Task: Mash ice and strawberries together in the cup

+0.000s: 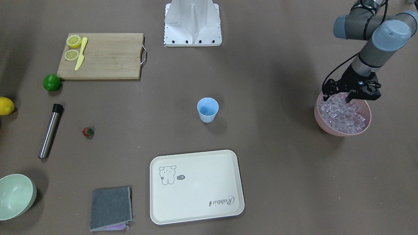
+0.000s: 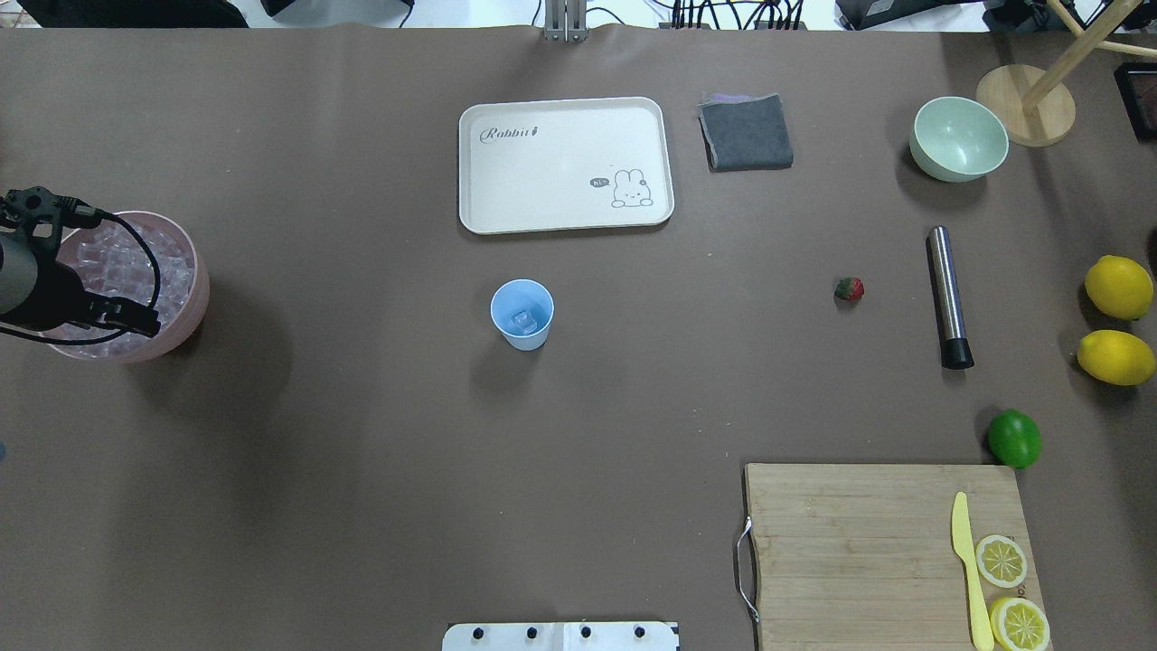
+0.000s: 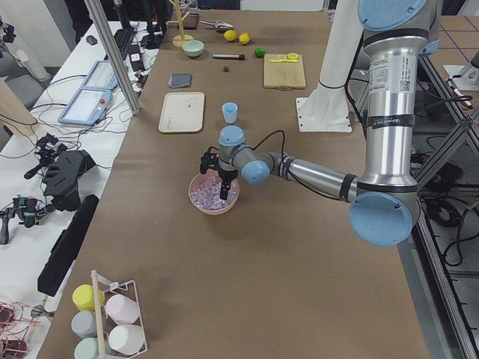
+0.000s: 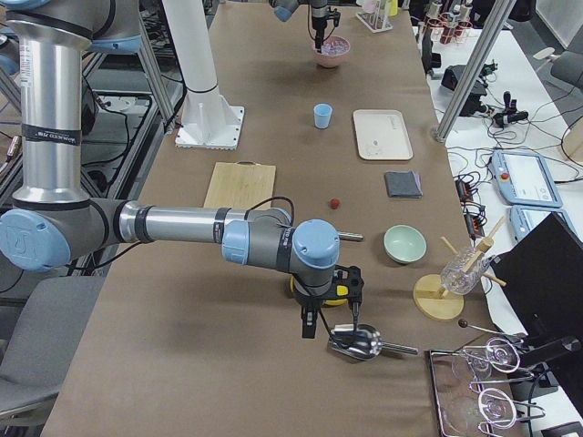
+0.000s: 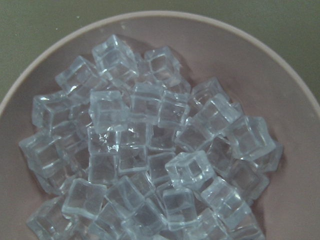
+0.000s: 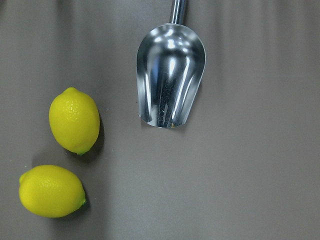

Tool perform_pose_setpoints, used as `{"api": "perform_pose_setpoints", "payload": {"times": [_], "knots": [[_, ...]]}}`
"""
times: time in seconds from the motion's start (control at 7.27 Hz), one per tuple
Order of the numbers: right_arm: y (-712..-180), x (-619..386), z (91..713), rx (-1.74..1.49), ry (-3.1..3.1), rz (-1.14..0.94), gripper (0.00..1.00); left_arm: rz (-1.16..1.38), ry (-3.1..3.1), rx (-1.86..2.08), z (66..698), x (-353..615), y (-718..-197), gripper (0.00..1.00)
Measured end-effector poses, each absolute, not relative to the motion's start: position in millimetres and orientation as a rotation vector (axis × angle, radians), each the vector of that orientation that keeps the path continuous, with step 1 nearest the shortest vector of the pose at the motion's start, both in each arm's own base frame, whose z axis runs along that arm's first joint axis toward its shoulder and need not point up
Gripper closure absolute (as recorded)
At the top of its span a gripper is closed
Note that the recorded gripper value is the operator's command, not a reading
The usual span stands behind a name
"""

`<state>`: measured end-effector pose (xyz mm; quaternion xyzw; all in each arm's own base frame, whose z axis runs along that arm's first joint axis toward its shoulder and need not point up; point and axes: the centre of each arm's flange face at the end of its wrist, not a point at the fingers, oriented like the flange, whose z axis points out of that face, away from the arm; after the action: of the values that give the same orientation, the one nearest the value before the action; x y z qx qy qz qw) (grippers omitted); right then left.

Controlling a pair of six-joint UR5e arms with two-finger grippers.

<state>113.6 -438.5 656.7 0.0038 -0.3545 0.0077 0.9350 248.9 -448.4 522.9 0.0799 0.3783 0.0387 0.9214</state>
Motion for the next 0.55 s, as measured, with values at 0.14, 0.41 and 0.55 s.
{"api": "perform_pose_setpoints", "payload": {"times": [0.14,0.41,0.55], "knots": [[-438.3,113.6,656.9,0.007,-0.725,0.016,0.00,0.084,0.777,0.162,522.9,251.3,-447.9,0.10],[-438.5,113.6,656.3,0.009,-0.725,0.015,0.00,0.086,0.776,0.161,523.8,252.7,-448.1,0.20],[-438.9,113.6,655.5,0.010,-0.725,0.015,0.00,0.086,0.775,0.159,524.8,253.0,-448.2,0.32]]}}
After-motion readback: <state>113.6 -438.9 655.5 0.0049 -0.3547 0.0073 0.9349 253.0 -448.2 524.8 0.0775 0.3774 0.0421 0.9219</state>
